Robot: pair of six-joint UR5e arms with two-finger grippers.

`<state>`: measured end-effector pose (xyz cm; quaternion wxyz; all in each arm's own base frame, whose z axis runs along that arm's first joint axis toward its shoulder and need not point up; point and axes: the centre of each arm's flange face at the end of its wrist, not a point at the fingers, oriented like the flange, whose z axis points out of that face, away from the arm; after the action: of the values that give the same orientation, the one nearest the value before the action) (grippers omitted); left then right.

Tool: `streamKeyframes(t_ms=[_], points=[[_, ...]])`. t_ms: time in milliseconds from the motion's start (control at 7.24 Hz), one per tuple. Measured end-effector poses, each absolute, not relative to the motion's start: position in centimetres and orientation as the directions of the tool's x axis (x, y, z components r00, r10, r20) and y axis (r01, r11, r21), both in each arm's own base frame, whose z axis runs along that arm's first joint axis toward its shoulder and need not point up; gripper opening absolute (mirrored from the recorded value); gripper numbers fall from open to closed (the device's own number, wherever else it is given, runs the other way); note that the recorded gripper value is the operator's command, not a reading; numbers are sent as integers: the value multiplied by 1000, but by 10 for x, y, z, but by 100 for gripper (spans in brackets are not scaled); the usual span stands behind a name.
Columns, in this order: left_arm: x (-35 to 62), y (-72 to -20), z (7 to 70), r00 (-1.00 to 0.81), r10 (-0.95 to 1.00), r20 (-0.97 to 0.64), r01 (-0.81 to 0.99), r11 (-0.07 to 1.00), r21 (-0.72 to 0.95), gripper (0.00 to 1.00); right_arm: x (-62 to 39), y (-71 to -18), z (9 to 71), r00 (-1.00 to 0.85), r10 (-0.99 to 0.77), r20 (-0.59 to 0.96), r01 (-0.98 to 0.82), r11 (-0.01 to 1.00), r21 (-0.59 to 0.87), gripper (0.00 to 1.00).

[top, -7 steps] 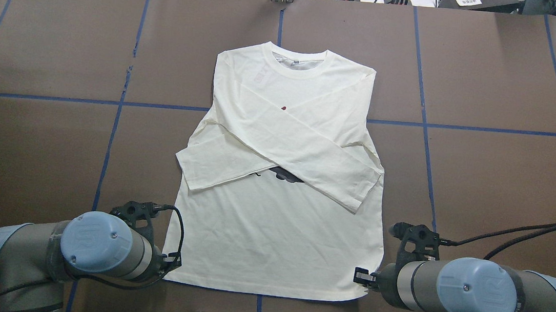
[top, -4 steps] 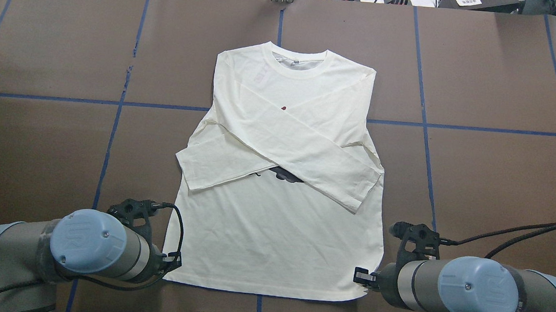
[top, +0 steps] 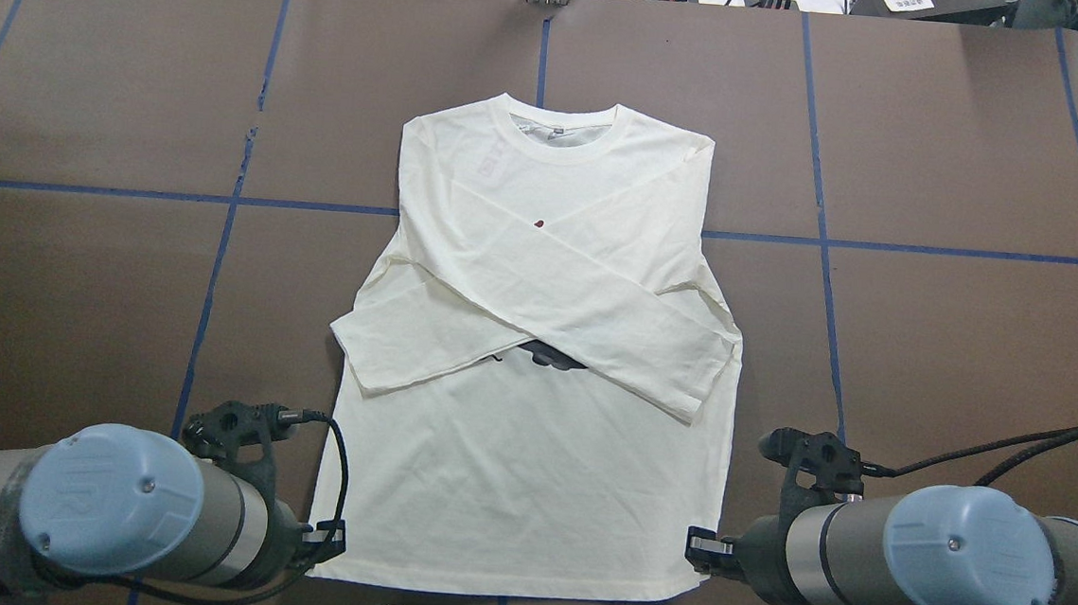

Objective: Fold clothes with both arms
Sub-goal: 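Lift the hem with both grippers and carry it toward the collar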

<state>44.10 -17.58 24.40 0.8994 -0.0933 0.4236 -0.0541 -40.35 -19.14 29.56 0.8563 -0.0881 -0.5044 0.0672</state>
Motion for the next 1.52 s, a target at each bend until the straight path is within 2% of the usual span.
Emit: streamKeyframes(t_ms=[414,828,1243,1519], points=[[424,-137,229,666,-116,-737,-62,976,-209,0,-364,-175,284,474,199,858,52,966,-252,0],[423,-133,227,669,-101,-736,-75,976,-203,0,-359,-176,284,473,203,858,55,965,-258,0],[403,-193,223,644,-96,-759,-5,991,-130,0,-362,-223,288,455,178,873,-10,981,-194,0],[379,-244,221,632,-82,-771,34,996,-78,0,-354,-289,285,423,201,883,-62,979,-193,0]])
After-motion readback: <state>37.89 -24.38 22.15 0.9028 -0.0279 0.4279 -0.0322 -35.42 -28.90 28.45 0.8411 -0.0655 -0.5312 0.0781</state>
